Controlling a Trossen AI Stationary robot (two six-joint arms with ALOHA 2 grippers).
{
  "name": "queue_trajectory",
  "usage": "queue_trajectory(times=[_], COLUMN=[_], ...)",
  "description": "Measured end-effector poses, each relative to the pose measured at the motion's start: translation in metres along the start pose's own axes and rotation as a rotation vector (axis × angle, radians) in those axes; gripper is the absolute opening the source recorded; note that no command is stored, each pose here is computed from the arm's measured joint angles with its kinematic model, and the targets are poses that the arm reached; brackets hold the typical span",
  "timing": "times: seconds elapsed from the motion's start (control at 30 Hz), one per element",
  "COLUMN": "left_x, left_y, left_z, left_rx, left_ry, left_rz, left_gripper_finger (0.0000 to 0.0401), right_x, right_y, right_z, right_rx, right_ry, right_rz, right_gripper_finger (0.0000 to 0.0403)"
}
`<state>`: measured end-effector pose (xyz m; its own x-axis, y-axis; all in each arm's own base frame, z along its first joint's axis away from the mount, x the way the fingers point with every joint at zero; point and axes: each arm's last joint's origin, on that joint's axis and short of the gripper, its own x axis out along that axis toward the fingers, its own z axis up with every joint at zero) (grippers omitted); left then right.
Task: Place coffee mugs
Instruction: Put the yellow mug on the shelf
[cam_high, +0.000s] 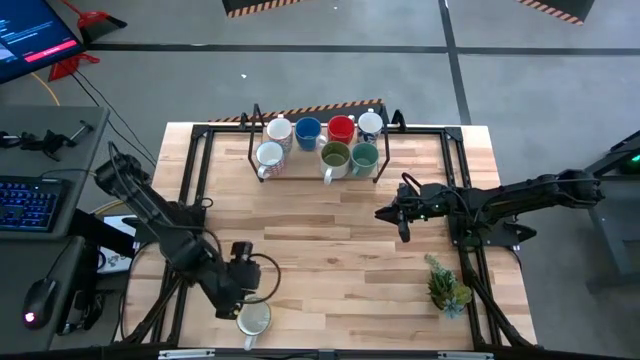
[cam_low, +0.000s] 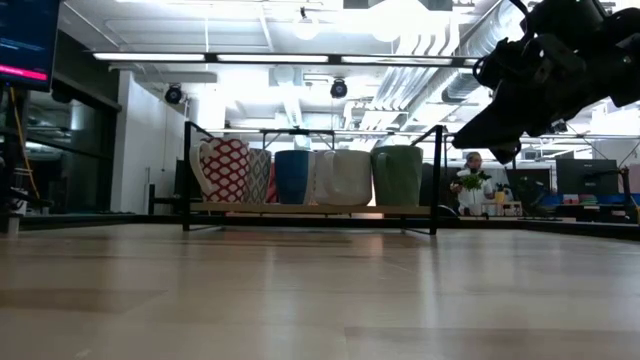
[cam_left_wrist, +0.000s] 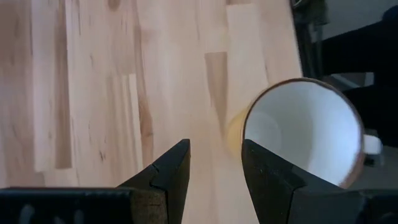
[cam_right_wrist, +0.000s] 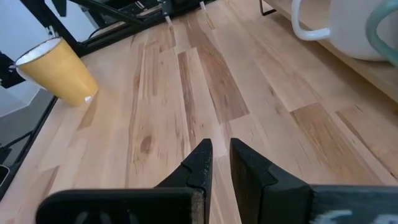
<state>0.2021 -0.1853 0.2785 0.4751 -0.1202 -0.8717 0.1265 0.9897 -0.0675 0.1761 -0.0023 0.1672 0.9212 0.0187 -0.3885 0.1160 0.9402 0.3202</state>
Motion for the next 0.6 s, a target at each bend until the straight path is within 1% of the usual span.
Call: queue_trajectory(times=[0.23,0.4,0.53,0.6], left_x=[0.025,0.034,0.036,0.036], left_y=[-0.008,-0.012,-0.015,-0.017], left_z=[-0.001,-0.002,0.000,0.002], left_rx=[-0.062,-0.086,-0.107,-0.112], left_ry=[0.080,0.125,0.113,0.098], left_rz=[0.010,-0.004,-0.029,-0.060], left_gripper_finger=[0.0133,0.0133,0.0133,0.0133], right_x=[0.000,0.000,0.000,0.000], right_y=[-0.001,-0.001,-0.001,-0.002], right_z=[-0.002,-0.004,-0.004,-0.005], right_rx=[0.001,0.001,0.002,0.002], right_ry=[0.025,0.037,0.042,0.048], right_rz=[-0.007,-0.011,-0.013,-0.015], right_gripper_finger=[0.0035,0.0035,0.0035,0.0035])
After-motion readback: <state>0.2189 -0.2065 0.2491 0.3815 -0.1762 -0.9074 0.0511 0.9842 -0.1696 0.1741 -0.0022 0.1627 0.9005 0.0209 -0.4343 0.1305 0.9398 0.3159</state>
